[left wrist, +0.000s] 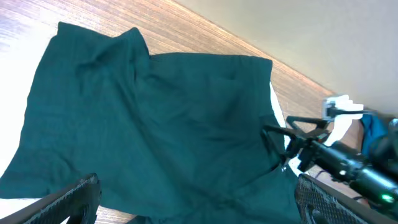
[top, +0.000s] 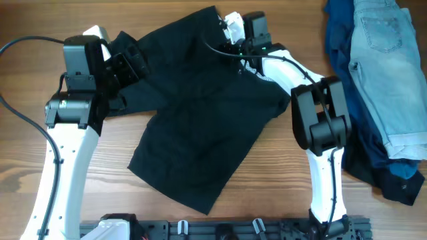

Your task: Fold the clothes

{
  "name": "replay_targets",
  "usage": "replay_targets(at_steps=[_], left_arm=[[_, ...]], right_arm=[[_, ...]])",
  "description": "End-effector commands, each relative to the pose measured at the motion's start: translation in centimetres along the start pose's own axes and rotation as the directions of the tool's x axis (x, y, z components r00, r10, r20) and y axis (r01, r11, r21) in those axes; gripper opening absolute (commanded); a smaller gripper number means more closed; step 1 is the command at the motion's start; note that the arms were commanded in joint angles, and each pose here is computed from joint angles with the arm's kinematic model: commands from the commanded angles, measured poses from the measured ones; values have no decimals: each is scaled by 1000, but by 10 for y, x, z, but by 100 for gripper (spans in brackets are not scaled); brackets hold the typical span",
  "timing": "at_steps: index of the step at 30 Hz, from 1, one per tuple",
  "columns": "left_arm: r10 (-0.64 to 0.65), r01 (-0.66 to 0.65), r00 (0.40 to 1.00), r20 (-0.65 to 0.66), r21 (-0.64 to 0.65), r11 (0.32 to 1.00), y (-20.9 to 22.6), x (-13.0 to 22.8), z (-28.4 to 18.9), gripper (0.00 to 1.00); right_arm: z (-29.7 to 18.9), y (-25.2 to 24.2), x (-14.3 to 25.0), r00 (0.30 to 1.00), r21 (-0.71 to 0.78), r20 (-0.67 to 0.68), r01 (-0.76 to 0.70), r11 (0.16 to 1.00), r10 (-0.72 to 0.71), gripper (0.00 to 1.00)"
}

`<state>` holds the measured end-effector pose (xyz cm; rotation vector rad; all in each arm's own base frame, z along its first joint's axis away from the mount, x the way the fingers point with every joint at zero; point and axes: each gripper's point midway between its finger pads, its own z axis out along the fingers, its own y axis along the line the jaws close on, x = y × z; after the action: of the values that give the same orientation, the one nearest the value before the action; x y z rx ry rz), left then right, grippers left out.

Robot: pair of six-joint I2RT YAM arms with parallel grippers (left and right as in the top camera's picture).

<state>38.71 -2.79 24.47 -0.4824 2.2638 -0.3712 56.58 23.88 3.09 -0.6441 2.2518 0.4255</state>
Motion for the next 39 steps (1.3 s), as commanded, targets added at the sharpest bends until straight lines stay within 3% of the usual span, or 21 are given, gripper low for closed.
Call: replay_targets(at_steps=[1,4,11,20,27,33,39], left_arm=[[4,-4,1000,-8,-4,1000,0,2,3,100],[3,-3,1000,-15,-8,1000,1,4,3,100],[3,-3,1000,-19,-10,1000,2,5,3,100],[2,-3,1000,-24,-12,1000,2,6,2,100],[2,-2,1000,-27,-14,1000,3,7,2,100],[2,-2,1000,-27,-13,1000,2,7,2,100],[2,-2,1000,-30,-15,1000,3,8,2,100]], right_arm=[[12,-13,13,999,111,-32,-5,994,9,87],[14,-16,13,1000,133,-25,-2,991,5,82],[17,-12,21,999,127,-51,0,992,7,57],[17,-10,34,994,121,-103,-7,993,19,48],[16,-10,39,992,122,-118,-29,992,43,19],[12,-19,24,989,160,-52,-131,978,141,11],[1,-61,21,946,285,34,-317,905,321,8]])
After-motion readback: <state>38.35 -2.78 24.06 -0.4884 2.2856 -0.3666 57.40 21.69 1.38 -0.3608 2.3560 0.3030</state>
